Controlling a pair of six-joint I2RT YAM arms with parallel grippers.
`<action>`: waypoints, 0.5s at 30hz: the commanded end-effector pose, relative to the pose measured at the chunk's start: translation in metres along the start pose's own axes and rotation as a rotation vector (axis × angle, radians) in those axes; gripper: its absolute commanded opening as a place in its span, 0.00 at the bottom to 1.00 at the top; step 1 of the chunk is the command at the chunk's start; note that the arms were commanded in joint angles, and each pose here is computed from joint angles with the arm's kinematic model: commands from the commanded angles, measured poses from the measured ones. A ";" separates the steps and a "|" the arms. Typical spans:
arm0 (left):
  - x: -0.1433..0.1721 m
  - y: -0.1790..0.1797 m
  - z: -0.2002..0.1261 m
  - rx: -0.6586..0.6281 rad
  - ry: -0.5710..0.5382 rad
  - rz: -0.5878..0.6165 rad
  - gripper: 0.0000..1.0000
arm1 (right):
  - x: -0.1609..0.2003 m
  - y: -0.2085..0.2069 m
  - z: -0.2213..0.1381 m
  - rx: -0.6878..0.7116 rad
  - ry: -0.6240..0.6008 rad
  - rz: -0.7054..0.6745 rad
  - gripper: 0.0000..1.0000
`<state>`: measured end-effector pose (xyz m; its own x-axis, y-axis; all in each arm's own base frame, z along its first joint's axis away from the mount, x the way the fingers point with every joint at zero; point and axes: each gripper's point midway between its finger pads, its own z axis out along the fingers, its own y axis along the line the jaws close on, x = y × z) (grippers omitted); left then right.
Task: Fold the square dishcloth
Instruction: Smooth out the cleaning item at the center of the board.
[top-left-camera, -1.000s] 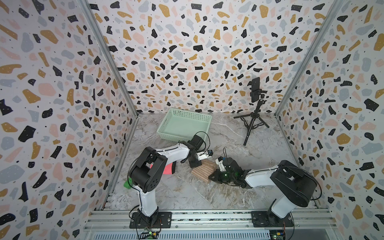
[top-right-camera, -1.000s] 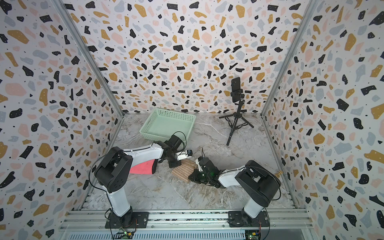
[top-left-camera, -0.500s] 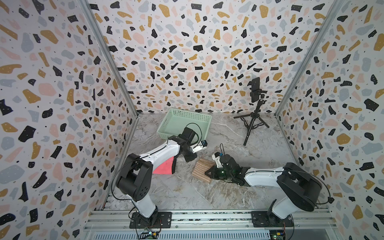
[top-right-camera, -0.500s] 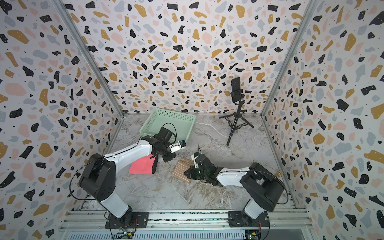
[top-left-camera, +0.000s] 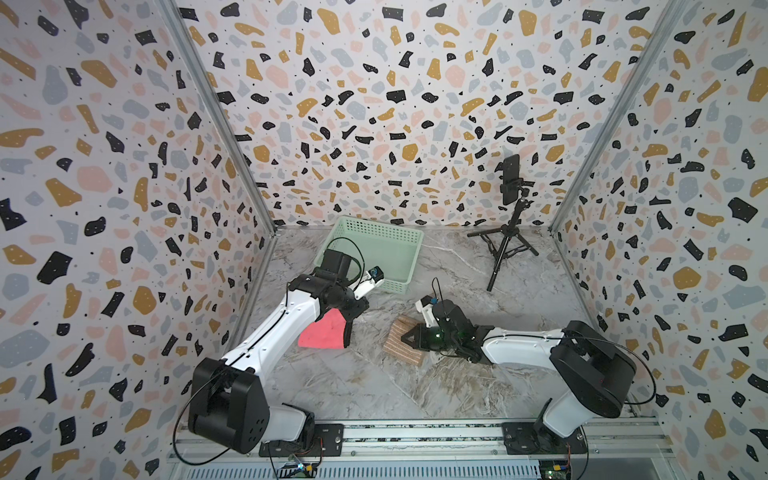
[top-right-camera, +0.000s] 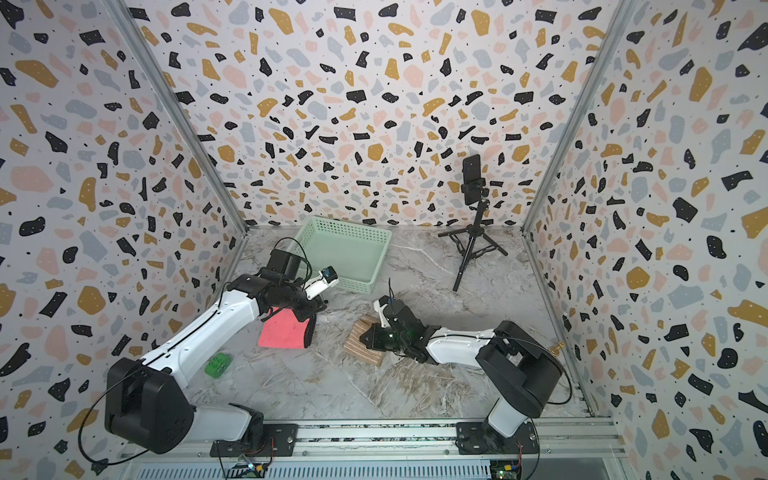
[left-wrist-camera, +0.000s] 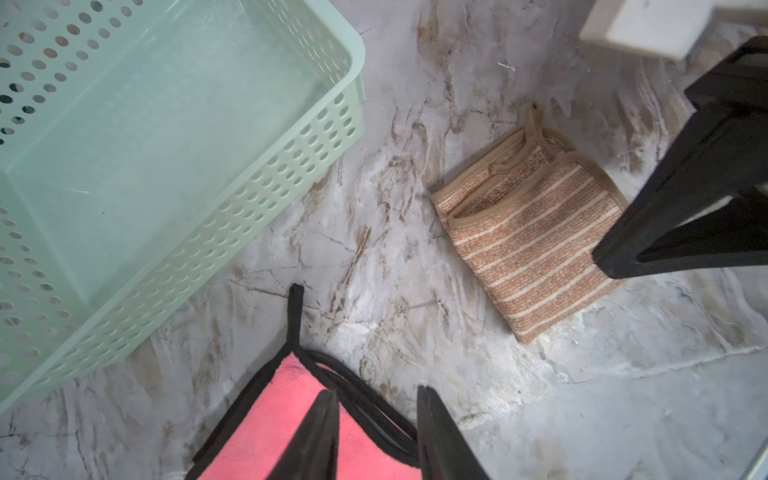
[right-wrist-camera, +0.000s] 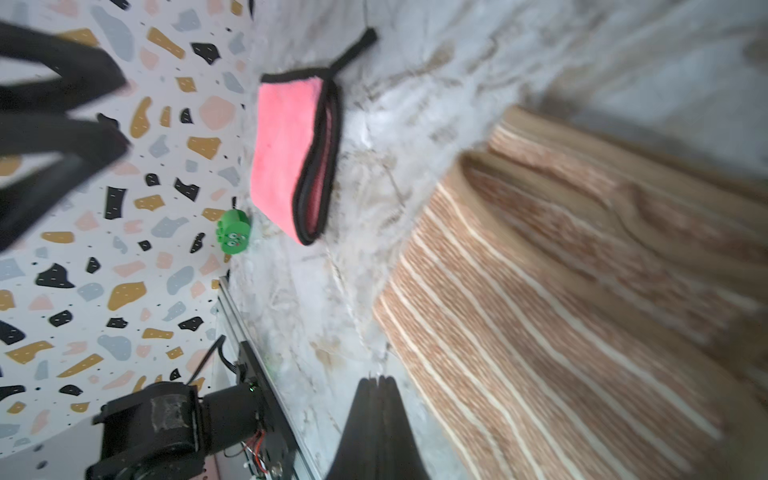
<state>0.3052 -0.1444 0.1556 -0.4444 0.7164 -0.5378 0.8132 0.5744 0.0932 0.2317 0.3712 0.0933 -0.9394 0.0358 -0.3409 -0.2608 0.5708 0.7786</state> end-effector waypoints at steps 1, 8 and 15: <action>0.011 -0.004 -0.005 0.025 -0.003 -0.040 0.39 | -0.003 -0.004 0.018 -0.015 0.005 -0.014 0.00; 0.023 0.006 -0.025 -0.025 -0.079 -0.103 0.72 | -0.010 -0.037 0.058 -0.021 -0.004 0.013 0.00; 0.027 0.006 -0.031 -0.047 -0.106 -0.094 0.79 | -0.042 -0.002 0.046 -0.114 -0.044 -0.013 0.00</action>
<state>0.2855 -0.1057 0.1672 -0.4944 0.6201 -0.6091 0.7408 0.6672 0.0780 0.2672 0.3953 0.0373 -0.9471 0.0437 -0.3178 -0.2439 0.5454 0.8019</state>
